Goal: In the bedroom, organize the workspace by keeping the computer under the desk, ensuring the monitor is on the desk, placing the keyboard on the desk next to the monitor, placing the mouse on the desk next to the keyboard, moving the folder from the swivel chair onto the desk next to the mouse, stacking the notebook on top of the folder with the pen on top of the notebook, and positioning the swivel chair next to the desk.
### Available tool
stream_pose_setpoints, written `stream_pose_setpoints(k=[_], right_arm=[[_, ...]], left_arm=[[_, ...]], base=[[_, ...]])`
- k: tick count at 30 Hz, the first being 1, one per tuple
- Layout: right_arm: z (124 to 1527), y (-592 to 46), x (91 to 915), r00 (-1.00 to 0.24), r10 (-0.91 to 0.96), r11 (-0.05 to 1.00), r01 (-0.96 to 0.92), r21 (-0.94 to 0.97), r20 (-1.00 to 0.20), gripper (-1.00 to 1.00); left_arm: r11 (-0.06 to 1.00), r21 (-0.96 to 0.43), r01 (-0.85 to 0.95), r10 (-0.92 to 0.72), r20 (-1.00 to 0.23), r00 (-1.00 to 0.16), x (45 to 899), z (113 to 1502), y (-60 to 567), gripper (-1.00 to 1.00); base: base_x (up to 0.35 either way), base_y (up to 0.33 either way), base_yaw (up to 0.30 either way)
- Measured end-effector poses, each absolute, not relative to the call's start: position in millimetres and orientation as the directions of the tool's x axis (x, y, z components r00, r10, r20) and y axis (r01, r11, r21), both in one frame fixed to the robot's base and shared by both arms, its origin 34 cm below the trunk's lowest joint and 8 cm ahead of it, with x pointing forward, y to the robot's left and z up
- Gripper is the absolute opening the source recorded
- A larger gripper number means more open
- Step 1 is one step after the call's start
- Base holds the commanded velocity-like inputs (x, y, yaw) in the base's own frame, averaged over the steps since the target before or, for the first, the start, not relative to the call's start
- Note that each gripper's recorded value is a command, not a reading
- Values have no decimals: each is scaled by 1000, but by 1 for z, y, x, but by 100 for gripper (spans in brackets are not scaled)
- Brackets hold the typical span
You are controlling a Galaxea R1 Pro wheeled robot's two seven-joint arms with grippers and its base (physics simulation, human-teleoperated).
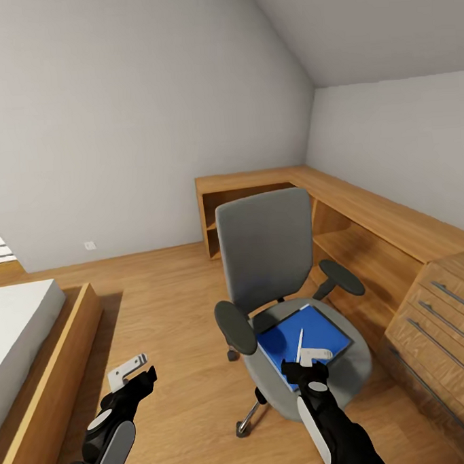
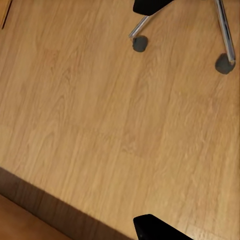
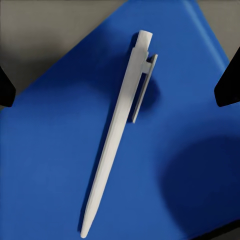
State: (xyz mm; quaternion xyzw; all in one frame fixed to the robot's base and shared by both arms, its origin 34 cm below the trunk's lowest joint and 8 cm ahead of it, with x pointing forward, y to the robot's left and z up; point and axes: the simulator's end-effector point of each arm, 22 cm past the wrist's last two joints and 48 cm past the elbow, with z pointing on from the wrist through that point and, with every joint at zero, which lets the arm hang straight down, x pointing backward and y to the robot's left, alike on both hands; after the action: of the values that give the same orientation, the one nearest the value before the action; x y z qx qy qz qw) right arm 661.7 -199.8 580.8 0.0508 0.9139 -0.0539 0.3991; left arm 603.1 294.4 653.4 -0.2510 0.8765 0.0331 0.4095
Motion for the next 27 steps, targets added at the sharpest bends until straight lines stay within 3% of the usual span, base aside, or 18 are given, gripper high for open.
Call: stream_pose_setpoints(k=[27], right_arm=[[579, -200, 661, -679, 68, 988, 145, -43, -731, 100]], left_arm=[[873, -137, -467, -407, -732, -546, 601, 650, 296, 100]], base=[[53, 0, 0]])
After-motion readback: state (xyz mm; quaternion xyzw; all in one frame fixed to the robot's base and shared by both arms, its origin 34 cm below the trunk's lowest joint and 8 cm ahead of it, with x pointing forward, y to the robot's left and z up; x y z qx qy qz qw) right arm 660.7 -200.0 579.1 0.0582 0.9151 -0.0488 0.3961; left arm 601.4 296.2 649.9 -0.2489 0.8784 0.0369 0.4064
